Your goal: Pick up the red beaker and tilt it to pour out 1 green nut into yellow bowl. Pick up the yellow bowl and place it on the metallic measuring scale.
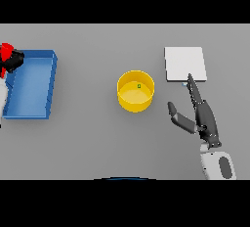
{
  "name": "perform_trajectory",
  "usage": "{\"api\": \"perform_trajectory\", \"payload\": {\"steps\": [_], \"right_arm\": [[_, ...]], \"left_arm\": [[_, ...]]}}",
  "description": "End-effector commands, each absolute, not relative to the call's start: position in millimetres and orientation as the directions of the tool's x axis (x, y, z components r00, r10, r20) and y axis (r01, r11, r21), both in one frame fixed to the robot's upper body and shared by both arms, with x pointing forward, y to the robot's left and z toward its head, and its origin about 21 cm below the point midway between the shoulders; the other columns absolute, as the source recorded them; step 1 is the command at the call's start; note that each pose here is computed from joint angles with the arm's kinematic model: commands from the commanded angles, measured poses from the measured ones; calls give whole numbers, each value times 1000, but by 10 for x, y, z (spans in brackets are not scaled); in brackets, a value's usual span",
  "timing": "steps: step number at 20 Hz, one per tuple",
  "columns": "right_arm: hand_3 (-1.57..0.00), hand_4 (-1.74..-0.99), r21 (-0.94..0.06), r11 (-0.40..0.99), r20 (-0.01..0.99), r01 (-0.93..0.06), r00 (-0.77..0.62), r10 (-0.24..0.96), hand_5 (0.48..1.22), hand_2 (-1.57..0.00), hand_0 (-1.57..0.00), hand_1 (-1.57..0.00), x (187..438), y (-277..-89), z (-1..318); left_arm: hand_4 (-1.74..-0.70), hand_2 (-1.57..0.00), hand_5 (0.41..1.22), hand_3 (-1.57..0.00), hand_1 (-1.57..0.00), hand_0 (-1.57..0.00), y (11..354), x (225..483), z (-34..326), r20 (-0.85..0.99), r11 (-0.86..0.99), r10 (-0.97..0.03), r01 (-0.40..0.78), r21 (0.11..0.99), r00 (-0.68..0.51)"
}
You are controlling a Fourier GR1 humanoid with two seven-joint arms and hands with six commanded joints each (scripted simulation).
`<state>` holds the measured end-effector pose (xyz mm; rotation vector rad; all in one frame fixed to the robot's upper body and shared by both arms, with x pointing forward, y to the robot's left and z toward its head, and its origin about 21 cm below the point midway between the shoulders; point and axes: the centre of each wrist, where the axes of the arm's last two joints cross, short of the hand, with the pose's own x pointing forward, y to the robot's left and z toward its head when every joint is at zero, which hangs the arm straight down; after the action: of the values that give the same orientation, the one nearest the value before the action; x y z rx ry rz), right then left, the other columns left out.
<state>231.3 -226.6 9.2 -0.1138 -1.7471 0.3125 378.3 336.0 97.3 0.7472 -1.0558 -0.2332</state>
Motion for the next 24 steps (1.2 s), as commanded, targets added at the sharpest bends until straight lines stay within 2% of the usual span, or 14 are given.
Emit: {"api": "perform_trajectory", "payload": {"steps": [1,2,3,5,7,9,12,15,17,18,20,22,24], "right_arm": [[1,-1155,-267,959,946,-98,-216,242,670,1,1,1,2288,-2292,95],[1,-1153,-261,961,949,-94,-210,237,670,1,1,1,2293,-2273,91],[1,-1151,-268,958,948,-101,-206,243,670,1,1,1,2295,-2274,104],[1,-1150,-266,959,947,-95,-213,241,671,1,1,1,2307,-2274,117],[1,-1155,-261,961,949,-92,-208,238,670,1,1,1,2316,-2288,129],[1,-1155,-270,958,945,-97,-215,245,670,1,1,1,2295,-2271,115],[1,-1158,-298,951,939,-83,-207,276,665,1,1,1,2298,-2271,110],[1,-1144,-310,947,936,-80,-202,289,644,1,1,1,2290,-2255,147],[1,-1115,-385,919,913,-89,-183,365,638,1,1,1,2332,-2230,174],[1,-1087,-415,901,898,-129,-217,383,649,1,1,1,2363,-2242,201],[1,-1088,-505,838,854,-207,-263,449,665,1,1,1,2445,-2259,274],[1,-1122,-655,717,752,-239,-298,587,649,1,1,1,2582,-2270,377],[1,-1132,-764,588,644,-265,-361,674,631,1,1,1,2699,-2221,456]], "left_arm": [[-1521,-1526,818,-1525,-1571,-1571,3379,3758,1007,695,738,-515,-153,657,502],[-1369,-1276,774,-1318,-1344,-1469,3381,3703,1019,700,751,-546,-102,653,460],[-1232,-1021,737,-1055,-1075,-1175,3396,3667,1066,706,763,-555,-68,642,439],[-1050,-653,683,-675,-687,-751,3413,3608,1110,740,812,-528,-7,583,416],[-915,-418,651,-431,-440,-481,3444,3603,1121,682,778,-580,57,625,446],[-843,-267,632,-276,-281,-307,3435,3614,1083,631,743,-619,89,663,468],[-801,-136,627,-141,-143,-157,3387,3642,1036,590,707,-649,95,700,481],[-776,-69,631,-72,-73,-80,3361,3664,1063,622,708,-656,64,703,427],[-779,-44,635,-45,-46,-51,3347,3657,1047,658,729,-640,43,684,396],[-784,-35,644,-36,-37,-40,3353,3645,1056,676,739,-632,34,673,379],[-793,-22,657,-23,-23,-25,3330,3608,1033,704,761,-613,28,648,358],[-799,-14,666,-14,-15,-16,3281,3615,1043,713,768,-610,37,639,347],[-802,-8,678,-9,-9,-10,3245,3617,1027,713,774,-601,41,632,361]]}}
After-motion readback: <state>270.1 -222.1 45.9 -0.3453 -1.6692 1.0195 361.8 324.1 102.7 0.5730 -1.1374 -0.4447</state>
